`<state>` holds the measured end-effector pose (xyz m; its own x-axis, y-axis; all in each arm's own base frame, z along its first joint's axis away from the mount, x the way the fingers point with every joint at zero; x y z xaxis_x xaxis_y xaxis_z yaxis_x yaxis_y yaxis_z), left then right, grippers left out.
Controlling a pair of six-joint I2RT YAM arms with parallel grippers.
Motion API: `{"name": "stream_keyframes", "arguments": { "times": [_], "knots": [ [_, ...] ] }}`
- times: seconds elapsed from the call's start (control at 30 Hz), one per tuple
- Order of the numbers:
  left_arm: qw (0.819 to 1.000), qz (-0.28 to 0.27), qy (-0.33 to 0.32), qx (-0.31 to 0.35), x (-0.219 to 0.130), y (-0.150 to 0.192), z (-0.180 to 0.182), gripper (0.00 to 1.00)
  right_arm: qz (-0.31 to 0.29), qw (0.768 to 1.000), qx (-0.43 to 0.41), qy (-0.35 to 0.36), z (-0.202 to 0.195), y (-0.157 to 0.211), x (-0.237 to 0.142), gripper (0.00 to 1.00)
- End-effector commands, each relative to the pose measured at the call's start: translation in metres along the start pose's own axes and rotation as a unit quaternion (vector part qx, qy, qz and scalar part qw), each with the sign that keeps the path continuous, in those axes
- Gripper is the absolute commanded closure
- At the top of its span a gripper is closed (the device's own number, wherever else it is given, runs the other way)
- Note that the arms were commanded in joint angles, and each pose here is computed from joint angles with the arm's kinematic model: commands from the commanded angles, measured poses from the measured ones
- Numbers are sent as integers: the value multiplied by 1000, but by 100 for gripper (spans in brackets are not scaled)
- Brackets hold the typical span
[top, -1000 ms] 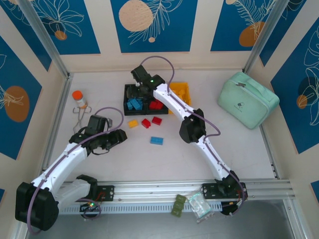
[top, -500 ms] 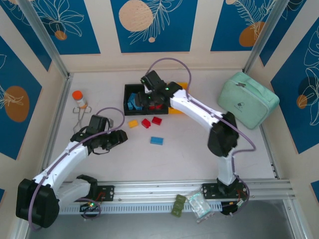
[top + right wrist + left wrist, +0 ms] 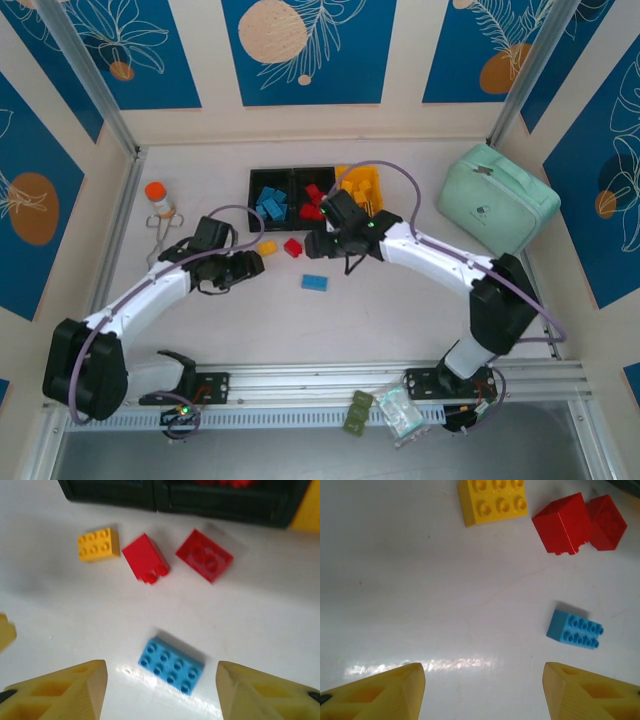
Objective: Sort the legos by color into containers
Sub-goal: Place the lego in the container, then pick up the lego from the center of the table.
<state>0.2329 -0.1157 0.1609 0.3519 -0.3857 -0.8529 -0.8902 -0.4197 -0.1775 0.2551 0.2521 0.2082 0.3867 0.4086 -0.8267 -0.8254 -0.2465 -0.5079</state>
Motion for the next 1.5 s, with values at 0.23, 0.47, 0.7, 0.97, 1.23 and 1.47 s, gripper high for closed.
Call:
{"name": "stream_keyframes", "arguments": {
  "times": [0.23, 0.47, 0.7, 0.97, 1.23, 1.47],
  "knots": [
    [994, -61, -83, 30, 36, -31, -38, 27, -30, 999, 31, -15, -11, 62, -38, 34],
    [986, -90, -142, 17, 66, -48, -43, 22, -37, 997, 67, -8, -28, 91, -51, 34],
    [980, -114, -164, 15, 85, -59, -46, 21, -45, 996, 79, 2, -36, 101, -60, 35],
    [978, -108, -177, 17, 103, -61, -50, 22, -42, 995, 87, 5, -38, 105, -59, 35],
    [979, -98, -180, 20, 108, -58, -46, 45, -39, 995, 94, 9, -40, 106, -56, 35],
    [978, -108, -176, 44, 89, -55, -48, 60, -39, 995, 92, 1, -37, 104, -52, 35]
  ]
}}
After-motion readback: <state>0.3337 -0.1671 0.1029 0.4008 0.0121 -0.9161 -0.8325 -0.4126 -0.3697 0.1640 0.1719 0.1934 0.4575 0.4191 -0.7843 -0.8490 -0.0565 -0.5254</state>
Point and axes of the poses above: each hand's point on the last joint's axis, 136 mm out from that joint toward the fingers, its own x axis out along the fingers, its own z axis along the line the jaws close on, y = z × x, the point moved 8 cm from there along -x, back along the fingers, and after that the axes turned 9 degrees about -x, right-handed, at the moved point
